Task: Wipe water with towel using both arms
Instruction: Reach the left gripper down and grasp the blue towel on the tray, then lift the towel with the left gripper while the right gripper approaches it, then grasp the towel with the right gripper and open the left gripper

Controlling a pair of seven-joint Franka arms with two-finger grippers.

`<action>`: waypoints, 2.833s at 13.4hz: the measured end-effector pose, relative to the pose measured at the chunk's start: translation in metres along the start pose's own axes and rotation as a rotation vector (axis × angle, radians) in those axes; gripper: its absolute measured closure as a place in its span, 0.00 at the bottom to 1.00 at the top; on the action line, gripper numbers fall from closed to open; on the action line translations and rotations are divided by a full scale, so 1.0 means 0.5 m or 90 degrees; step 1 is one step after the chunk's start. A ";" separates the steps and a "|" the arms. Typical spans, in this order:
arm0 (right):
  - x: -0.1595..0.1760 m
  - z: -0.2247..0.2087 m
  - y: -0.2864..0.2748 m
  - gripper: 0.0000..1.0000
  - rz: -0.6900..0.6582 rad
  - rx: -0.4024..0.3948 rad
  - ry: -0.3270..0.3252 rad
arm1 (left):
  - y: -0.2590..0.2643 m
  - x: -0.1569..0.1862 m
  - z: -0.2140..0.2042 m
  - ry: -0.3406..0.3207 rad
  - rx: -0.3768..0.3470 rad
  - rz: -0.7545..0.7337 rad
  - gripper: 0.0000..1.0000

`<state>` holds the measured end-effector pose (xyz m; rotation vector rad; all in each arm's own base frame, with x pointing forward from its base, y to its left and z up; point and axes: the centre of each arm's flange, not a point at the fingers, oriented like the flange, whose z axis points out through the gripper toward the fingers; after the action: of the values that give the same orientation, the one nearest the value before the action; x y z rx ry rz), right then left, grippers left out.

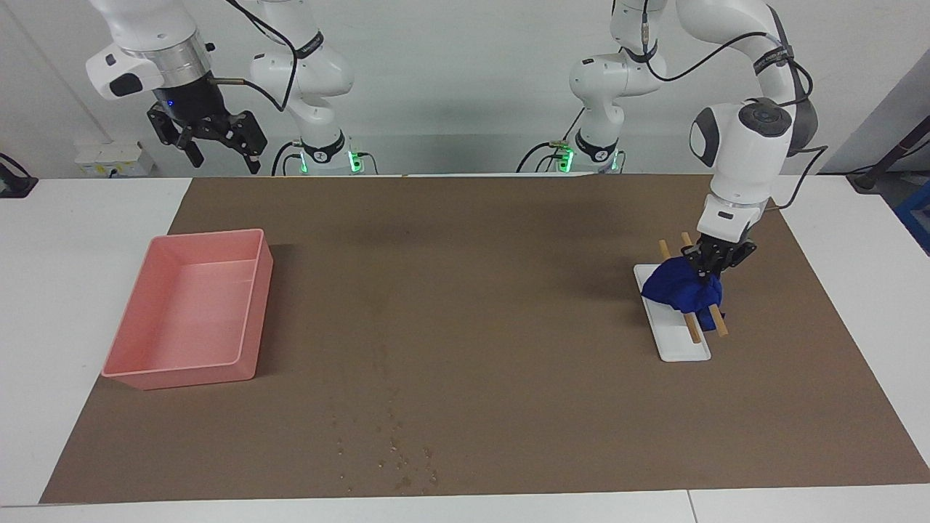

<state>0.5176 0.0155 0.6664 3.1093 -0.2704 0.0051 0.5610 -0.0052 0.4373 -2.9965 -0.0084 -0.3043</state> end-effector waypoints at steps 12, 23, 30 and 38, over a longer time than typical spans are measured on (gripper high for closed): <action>-0.018 -0.007 -0.110 0.00 0.072 0.084 -0.002 | 0.092 0.062 -0.383 -0.197 -0.188 -0.466 0.85; -0.047 0.022 -0.473 0.01 0.490 0.348 -0.097 | 0.388 0.034 -0.421 -0.511 -0.348 -1.042 0.85; -0.036 0.063 -0.575 0.07 0.557 0.403 -0.111 | 0.550 -0.043 -0.468 -0.536 -0.359 -1.069 0.85; -0.036 0.075 -0.574 0.69 0.557 0.387 -0.121 | 0.541 -0.031 -0.479 -0.535 -0.400 -1.089 0.85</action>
<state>0.5493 0.3004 0.6232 3.1942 -1.9050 -0.2296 0.5028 -0.3043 0.6322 -2.2985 -2.7989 0.9804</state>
